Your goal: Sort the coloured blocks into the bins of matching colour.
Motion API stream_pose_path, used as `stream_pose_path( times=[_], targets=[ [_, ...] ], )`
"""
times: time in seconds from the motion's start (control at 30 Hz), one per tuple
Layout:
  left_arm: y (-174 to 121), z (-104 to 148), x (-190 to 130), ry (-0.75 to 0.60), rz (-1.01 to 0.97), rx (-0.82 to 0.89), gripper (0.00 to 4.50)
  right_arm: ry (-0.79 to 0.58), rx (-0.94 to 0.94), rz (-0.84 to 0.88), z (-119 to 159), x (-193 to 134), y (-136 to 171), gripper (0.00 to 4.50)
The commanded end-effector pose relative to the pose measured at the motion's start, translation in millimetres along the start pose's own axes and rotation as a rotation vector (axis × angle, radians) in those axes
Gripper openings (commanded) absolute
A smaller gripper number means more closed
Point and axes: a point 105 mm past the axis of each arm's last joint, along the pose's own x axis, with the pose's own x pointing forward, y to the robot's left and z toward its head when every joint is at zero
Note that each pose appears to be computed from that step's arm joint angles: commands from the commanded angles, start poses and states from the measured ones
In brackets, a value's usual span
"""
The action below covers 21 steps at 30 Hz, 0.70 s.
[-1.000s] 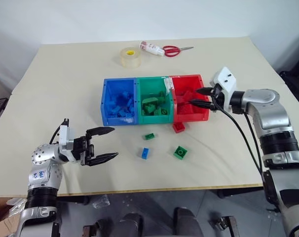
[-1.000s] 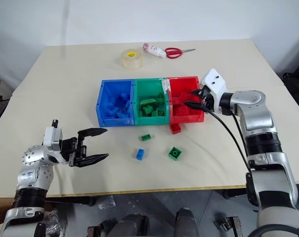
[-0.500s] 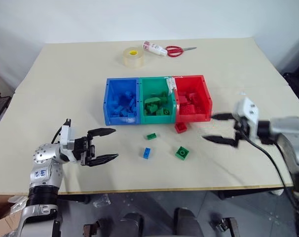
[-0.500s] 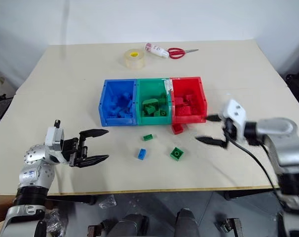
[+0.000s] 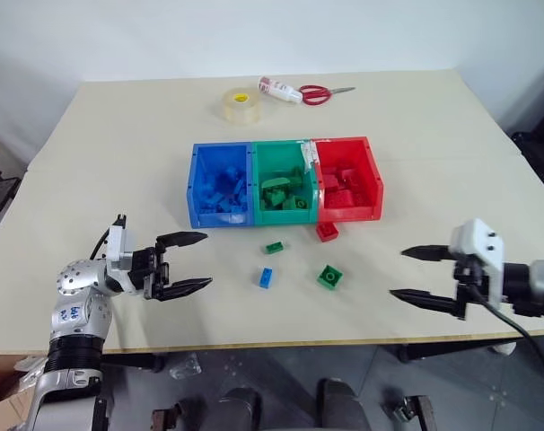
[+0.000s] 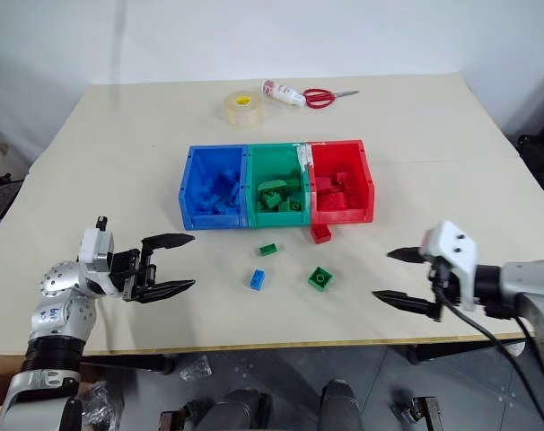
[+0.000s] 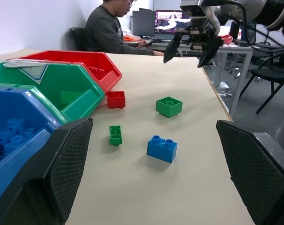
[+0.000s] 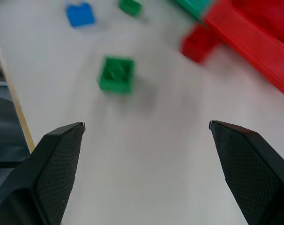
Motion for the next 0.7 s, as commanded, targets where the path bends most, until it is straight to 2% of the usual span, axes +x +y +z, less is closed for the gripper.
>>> stream_pose_path(
  times=[0.03,0.2,0.37,0.47,0.7],
  targets=[
    [-2.0,6.4,1.3,-0.010,-0.016,0.030,4.50,-0.014,-0.040,0.053,9.4,29.9,4.6,4.44],
    [-6.4,6.9,0.3,-0.009,-0.009,0.034,4.50,0.024,-0.079,0.117,5.9,66.7,1.5,4.44],
    [-10.3,8.6,-3.3,-0.006,0.013,0.040,4.50,0.043,-0.090,0.175,2.3,84.2,5.0,4.44],
    [-13.6,8.2,-6.0,-0.001,0.026,0.039,4.50,0.039,-0.103,0.176,2.4,89.1,5.8,3.84],
    [-14.2,7.5,-6.5,-0.002,0.039,0.036,4.50,-0.002,-0.132,0.154,14.5,85.2,1.8,1.49]
  ],
)
